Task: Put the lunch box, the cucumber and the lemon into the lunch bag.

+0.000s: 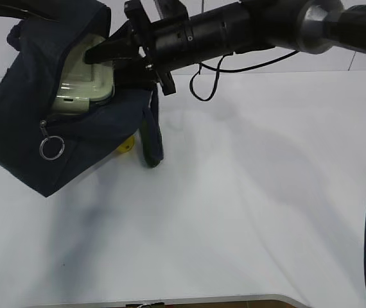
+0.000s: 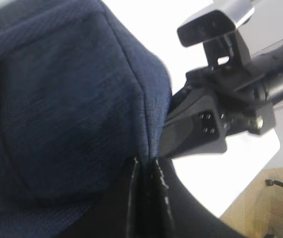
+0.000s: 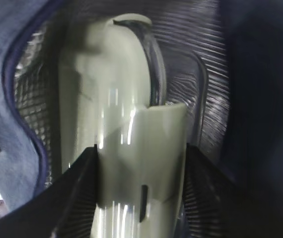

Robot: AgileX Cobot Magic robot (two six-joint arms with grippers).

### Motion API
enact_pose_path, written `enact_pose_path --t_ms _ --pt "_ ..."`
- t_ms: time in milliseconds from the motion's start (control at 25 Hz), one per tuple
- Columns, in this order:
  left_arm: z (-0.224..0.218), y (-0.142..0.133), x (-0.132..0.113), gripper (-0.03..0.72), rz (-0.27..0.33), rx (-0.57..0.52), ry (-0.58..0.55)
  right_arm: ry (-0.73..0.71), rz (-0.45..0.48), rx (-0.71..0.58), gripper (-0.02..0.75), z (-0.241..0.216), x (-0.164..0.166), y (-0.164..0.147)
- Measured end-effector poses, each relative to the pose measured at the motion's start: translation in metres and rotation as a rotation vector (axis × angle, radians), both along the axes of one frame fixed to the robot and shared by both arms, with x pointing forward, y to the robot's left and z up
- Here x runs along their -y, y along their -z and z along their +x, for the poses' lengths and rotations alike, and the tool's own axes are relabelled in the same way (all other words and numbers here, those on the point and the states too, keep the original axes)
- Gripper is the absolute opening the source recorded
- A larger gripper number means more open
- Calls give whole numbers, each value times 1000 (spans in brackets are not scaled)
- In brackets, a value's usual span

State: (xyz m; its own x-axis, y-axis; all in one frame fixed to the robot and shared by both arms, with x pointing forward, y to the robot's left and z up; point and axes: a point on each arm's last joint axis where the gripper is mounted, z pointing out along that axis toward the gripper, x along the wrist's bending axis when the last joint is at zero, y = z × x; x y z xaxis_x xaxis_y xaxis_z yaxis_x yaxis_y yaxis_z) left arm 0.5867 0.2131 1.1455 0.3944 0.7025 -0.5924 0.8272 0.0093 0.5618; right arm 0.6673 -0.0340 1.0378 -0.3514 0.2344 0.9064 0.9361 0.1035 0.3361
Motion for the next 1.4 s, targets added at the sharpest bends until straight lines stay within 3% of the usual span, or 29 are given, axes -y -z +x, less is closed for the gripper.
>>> enact_pose_path --t_ms 160,480,800,1040,1400 --pt "2 1 -1 12 13 10 -12 -13 -6 -20 376 -2 -20 19" --pt "16 28 -11 11 190 -8 -22 25 0 -66 376 4 -33 49" --pt "24 39 -14 11 234 -8 -38 72 11 -45 376 3 -49 57" --pt "26 45 -19 11 309 -9 -32 80 40 -61 376 0 -66 76" --pt "34 59 -19 11 317 -43 -29 77 45 -24 376 8 -71 85"
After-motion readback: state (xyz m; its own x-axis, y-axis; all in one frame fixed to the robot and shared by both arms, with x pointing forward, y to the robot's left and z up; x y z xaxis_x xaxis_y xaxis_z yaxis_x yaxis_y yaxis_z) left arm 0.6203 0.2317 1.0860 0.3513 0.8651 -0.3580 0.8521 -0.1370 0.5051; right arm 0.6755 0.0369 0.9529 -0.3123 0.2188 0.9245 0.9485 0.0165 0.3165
